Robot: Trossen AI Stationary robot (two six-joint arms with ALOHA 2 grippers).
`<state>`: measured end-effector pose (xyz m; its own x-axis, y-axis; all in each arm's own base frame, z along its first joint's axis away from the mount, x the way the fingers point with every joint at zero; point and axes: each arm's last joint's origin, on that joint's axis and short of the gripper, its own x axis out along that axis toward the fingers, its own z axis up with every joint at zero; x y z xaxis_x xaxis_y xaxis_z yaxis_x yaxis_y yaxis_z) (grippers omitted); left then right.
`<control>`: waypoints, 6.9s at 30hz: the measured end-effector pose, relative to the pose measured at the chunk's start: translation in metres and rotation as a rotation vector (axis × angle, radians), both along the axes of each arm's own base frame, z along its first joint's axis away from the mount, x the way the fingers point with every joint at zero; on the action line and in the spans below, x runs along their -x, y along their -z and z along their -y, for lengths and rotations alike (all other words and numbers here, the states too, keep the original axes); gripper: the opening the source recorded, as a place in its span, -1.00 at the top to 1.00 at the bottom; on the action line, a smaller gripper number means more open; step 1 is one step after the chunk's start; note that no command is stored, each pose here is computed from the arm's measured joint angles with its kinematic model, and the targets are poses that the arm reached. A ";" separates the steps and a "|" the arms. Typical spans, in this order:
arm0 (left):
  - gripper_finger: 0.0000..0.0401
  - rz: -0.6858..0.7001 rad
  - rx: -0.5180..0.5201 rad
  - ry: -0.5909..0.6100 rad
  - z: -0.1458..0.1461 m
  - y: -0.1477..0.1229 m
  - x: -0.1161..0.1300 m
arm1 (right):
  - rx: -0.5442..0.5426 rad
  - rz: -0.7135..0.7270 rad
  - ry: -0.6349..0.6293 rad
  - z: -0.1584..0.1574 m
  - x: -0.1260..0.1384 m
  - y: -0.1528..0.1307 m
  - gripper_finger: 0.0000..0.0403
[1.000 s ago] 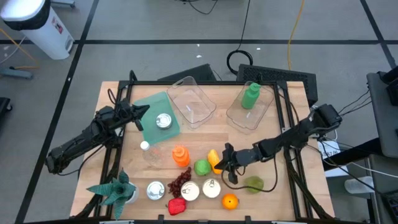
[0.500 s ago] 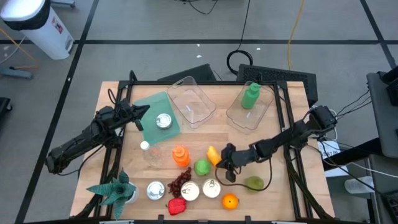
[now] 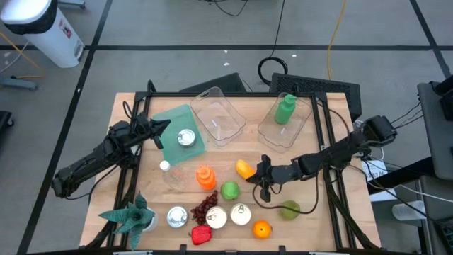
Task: Pick & Place Food Item
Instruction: Put the mango into the left transparent bin
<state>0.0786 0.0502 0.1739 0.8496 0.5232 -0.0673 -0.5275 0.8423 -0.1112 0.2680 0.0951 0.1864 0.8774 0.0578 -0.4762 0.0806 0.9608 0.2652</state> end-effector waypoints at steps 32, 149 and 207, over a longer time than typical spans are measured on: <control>0.93 -0.010 0.006 0.000 0.000 0.001 0.000 | 0.048 -0.652 0.105 0.027 -0.089 -0.029 -0.59; 0.93 -0.002 0.026 -0.001 0.000 0.001 0.000 | -0.091 -0.637 0.369 -0.002 -0.013 0.012 -0.63; 0.93 -0.002 0.025 -0.001 0.000 0.001 0.000 | 0.370 -0.592 -0.206 0.009 -0.070 0.031 -0.16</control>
<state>0.0785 0.0502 0.1725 0.8489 0.5221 -0.0822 -0.5285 0.8387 -0.1313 0.3380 0.0857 0.1552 0.4554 -0.0624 -0.8881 -0.0826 0.9903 -0.1119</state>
